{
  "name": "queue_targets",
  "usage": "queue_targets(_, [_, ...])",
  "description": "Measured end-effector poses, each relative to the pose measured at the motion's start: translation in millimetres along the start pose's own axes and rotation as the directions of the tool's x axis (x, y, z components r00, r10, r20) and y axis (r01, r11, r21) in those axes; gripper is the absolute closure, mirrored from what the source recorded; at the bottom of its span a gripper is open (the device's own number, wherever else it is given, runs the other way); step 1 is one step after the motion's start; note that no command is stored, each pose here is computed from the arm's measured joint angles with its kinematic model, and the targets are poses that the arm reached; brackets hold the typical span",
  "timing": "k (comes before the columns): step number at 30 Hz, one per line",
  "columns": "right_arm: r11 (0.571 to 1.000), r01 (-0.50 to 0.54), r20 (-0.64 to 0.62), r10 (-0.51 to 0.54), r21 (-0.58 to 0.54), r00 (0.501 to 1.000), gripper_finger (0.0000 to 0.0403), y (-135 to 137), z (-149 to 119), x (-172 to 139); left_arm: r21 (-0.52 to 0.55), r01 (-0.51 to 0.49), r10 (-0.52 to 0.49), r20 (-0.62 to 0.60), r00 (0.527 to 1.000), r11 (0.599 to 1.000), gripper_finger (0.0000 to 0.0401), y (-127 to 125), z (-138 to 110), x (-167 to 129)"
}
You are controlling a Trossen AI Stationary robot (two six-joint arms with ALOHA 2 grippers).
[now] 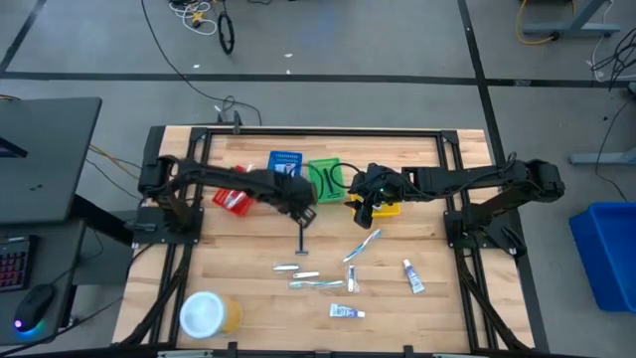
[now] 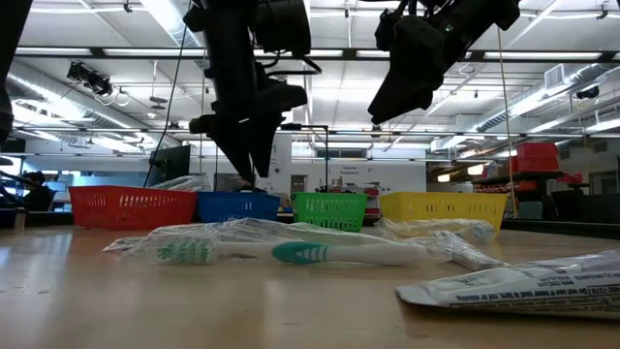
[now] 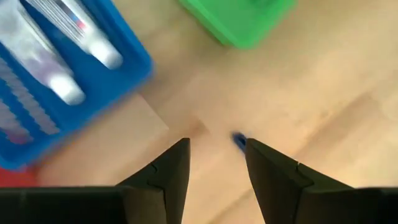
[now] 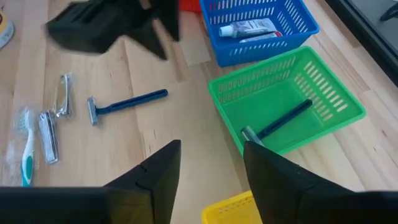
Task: Pick & Place Travel size toiletries
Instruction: Put the blue razor into the green bin
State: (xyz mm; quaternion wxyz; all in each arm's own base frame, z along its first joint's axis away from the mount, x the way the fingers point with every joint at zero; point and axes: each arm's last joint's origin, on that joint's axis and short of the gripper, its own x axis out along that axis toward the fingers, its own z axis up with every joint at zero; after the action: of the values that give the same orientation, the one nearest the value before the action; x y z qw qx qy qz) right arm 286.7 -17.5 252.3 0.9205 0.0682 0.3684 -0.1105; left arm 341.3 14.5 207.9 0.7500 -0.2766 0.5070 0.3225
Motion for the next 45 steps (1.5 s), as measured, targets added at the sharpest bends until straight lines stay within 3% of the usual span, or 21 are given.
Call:
queue_targets(10, [1.000, 0.000, 0.001, 0.000, 0.000, 1.000, 0.0211, 0, 0, 0, -0.176, 0.044, -0.042, 0.017, 0.999, 0.983, 0.0241, -41, -36, 23])
queue_targets(18, [1.000, 0.001, -0.003, -0.001, 0.022, 1.000, 0.0226, 0, 0, 2, -0.185, -0.005, -0.013, -0.097, 0.995, 0.983, 0.0241, -48, -48, 63])
queue_targets(26, [1.000, 0.001, -0.001, -0.001, 0.018, 1.000, 0.0224, 0, 0, 2, -0.104, -0.011, 0.003, -0.081, 0.997, 0.995, 0.0255, -47, -48, 62])
queue_targets(37, [1.000, 0.002, -0.001, -0.002, 0.018, 1.000, 0.0209, 0, 0, 2, -0.011, -0.048, 0.047, -0.094, 0.994, 0.999, 0.0371, -42, -50, 62])
queue_targets(45, [1.000, 0.002, 0.000, -0.002, 0.018, 1.000, 0.0214, 0, 0, 2, 0.079, -0.084, 0.091, -0.086, 0.992, 0.993, 0.0348, -43, -43, 43])
